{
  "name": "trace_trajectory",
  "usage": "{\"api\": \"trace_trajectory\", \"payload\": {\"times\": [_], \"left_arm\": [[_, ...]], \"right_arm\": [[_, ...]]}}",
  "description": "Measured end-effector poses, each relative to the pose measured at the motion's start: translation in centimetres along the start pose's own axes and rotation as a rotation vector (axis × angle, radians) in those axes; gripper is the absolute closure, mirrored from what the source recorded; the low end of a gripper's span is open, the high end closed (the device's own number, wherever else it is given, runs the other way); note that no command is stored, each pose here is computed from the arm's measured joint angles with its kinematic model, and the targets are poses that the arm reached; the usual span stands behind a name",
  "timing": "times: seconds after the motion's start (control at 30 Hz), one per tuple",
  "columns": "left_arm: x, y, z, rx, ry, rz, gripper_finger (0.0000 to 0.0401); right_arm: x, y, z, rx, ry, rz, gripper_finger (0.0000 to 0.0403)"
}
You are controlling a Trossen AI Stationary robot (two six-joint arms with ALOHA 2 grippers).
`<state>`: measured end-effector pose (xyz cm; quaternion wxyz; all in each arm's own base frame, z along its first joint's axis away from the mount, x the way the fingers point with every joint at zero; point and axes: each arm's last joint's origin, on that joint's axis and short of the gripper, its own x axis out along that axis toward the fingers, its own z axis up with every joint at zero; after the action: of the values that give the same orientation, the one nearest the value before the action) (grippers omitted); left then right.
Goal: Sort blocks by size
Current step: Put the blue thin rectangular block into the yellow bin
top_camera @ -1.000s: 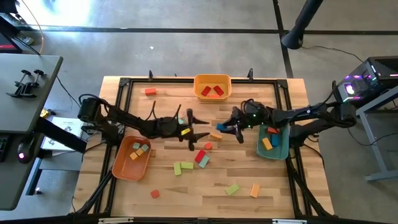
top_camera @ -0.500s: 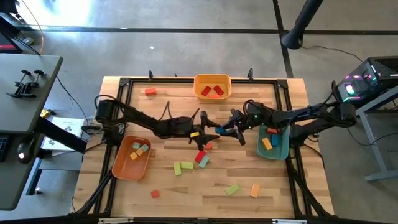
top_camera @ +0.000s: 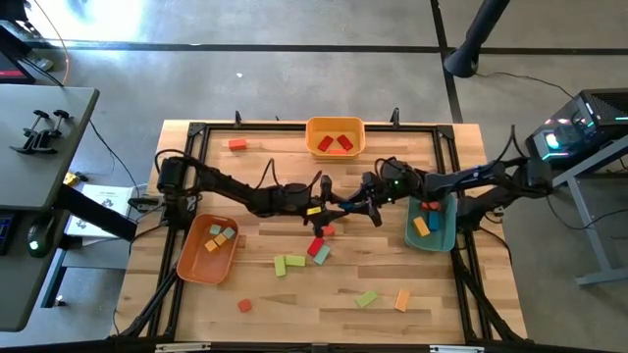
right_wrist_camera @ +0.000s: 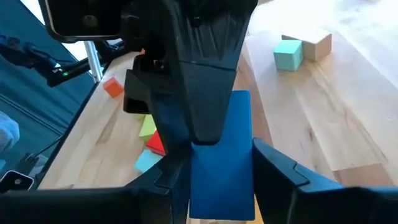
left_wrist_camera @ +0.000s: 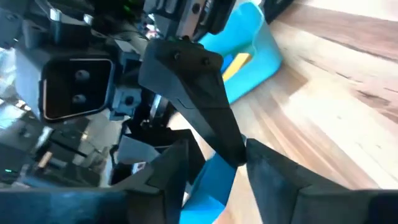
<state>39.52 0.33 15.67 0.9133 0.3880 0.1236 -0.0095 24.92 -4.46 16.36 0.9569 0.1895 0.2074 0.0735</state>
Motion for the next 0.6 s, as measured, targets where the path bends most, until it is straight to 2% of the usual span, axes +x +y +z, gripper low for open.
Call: {"api": "trace_trajectory", "payload": {"times": [0.13,0.27,0.4,0.6], "left_arm": [[0.0,0.0,-0.25,-0.014,0.014,-0.015,0.0286],[-0.01,-0.03,-0.22,0.016,0.013,-0.018,0.0287],[-0.03,-0.14,-0.22,0.079,0.034,-0.01,0.0257],[0.0,0.03,-0.43,0.073,0.042,0.002,0.0209]], "right_arm": [[0.21,-0.11,-0.13,0.01,0.004,0.015,0.0274],[0.17,-0.15,-0.12,0.038,0.006,0.027,0.0274],[-0.01,-0.34,0.0,0.102,0.012,0.071,0.0274],[-0.37,-0.78,0.13,0.185,0.033,0.14,0.0274]]}}
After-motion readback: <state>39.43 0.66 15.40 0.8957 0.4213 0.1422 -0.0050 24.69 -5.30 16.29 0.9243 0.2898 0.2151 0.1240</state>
